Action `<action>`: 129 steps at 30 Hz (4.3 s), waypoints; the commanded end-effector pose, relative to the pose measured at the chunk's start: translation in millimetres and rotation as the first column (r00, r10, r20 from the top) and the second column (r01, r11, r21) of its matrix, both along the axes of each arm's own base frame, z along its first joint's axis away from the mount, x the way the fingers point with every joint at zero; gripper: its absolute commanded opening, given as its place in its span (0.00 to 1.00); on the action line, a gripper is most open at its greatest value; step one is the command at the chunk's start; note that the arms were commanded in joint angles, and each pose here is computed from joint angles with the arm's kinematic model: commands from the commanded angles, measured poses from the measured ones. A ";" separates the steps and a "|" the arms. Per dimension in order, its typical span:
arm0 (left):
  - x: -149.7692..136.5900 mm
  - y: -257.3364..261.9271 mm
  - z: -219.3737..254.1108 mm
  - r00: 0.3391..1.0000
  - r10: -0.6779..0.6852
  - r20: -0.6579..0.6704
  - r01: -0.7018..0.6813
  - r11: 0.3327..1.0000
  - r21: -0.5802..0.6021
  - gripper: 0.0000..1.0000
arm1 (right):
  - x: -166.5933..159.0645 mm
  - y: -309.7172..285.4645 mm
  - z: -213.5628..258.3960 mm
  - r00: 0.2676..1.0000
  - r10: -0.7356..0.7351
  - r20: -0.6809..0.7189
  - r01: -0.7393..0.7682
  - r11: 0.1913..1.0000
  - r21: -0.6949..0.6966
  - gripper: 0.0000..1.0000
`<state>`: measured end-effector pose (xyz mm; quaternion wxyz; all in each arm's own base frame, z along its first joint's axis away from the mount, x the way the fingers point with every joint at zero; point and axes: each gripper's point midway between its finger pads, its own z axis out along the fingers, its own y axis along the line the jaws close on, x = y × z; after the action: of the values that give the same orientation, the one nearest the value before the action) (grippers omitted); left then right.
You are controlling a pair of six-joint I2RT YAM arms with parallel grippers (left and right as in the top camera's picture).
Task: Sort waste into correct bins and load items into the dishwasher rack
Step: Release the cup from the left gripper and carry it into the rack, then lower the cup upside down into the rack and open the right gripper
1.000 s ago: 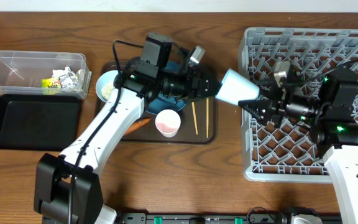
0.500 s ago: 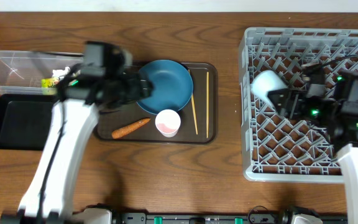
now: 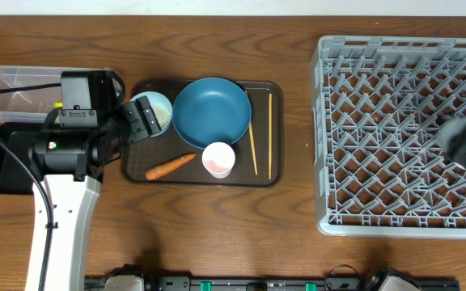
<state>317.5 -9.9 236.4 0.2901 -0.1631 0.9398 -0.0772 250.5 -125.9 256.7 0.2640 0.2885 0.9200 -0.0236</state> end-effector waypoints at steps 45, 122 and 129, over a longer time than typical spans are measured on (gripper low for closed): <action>-4.2 -2.1 -8.4 0.999 -0.020 -0.050 0.020 1.000 -0.009 0.89 | 48.8 -131.9 -117.4 0.944 -0.309 -0.113 0.324 0.933 0.156 0.57; -8.7 -2.1 -11.2 0.997 -0.020 -0.071 0.020 1.000 -0.009 0.89 | 55.0 -149.8 -113.1 0.940 -0.340 -0.043 0.342 0.936 0.080 0.57; -9.5 -2.1 -11.6 0.997 -0.020 -0.075 0.020 1.000 -0.009 0.89 | 47.4 -148.2 -116.7 0.940 -0.331 -0.082 0.336 0.940 0.063 0.57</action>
<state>307.6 -13.6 225.2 0.2558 -0.1596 0.9500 -0.0808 301.5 -277.4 143.5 0.2231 0.4559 0.8608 -0.0390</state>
